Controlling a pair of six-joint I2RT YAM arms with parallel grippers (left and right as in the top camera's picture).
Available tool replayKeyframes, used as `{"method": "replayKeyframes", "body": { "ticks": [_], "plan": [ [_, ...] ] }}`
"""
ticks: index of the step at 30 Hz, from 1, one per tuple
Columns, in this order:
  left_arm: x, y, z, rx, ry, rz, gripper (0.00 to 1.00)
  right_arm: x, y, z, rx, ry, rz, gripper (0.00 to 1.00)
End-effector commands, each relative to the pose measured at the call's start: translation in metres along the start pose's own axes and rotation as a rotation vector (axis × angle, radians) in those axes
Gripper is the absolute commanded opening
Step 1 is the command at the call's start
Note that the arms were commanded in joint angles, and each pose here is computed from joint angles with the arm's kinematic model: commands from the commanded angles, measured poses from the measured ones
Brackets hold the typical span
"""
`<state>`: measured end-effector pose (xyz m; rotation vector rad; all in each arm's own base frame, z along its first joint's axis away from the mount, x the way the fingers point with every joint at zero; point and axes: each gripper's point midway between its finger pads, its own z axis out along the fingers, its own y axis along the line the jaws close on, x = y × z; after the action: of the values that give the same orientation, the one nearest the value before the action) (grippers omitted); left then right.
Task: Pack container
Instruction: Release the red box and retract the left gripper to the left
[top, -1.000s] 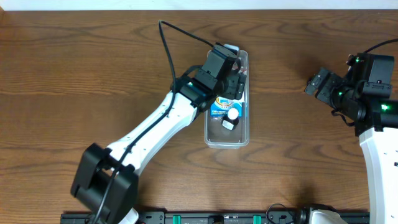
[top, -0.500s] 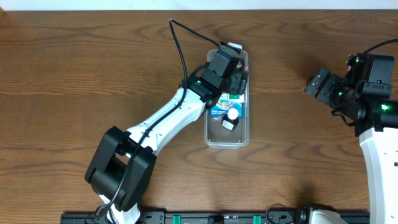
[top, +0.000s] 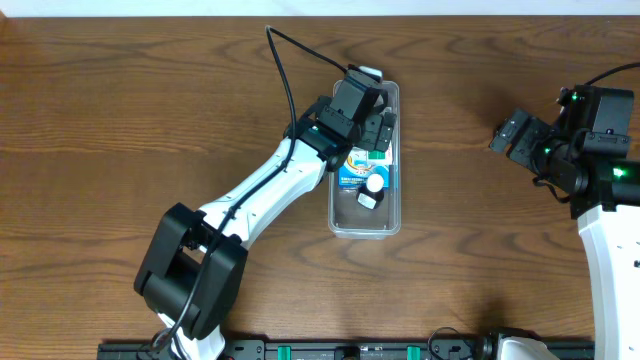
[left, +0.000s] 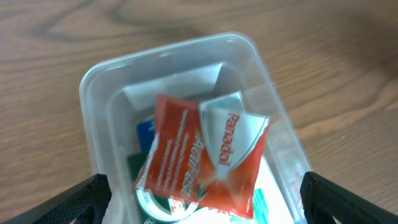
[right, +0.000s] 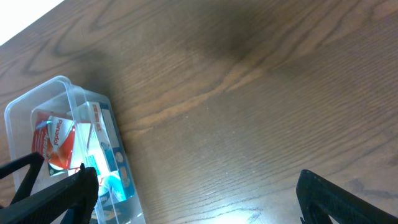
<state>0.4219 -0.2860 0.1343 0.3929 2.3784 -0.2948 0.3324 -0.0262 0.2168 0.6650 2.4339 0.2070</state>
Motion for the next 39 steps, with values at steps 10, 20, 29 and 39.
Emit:
{"method": "replayKeyframes", "body": {
  "ticks": [10, 20, 29, 39],
  "plan": [
    [-0.055, 0.078, -0.170, -0.202, -0.123, -0.132, 0.98, -0.001, -0.001, -0.001, 0.000, -0.003, 0.007, 0.99],
    [0.025, 0.206, -0.263, -0.482, 0.070, -0.393, 0.98, -0.001, -0.001, -0.001, 0.000, -0.003, 0.007, 0.99],
    [0.072, 0.249, -0.287, -0.602, 0.205, -0.539, 0.98, -0.001, -0.001, -0.001, 0.000, -0.003, 0.007, 0.99],
    [0.073, 0.251, -0.288, -0.605, 0.207, -0.545, 0.98, -0.001, -0.001, -0.001, 0.000, -0.003, 0.007, 0.99]
  ]
}}
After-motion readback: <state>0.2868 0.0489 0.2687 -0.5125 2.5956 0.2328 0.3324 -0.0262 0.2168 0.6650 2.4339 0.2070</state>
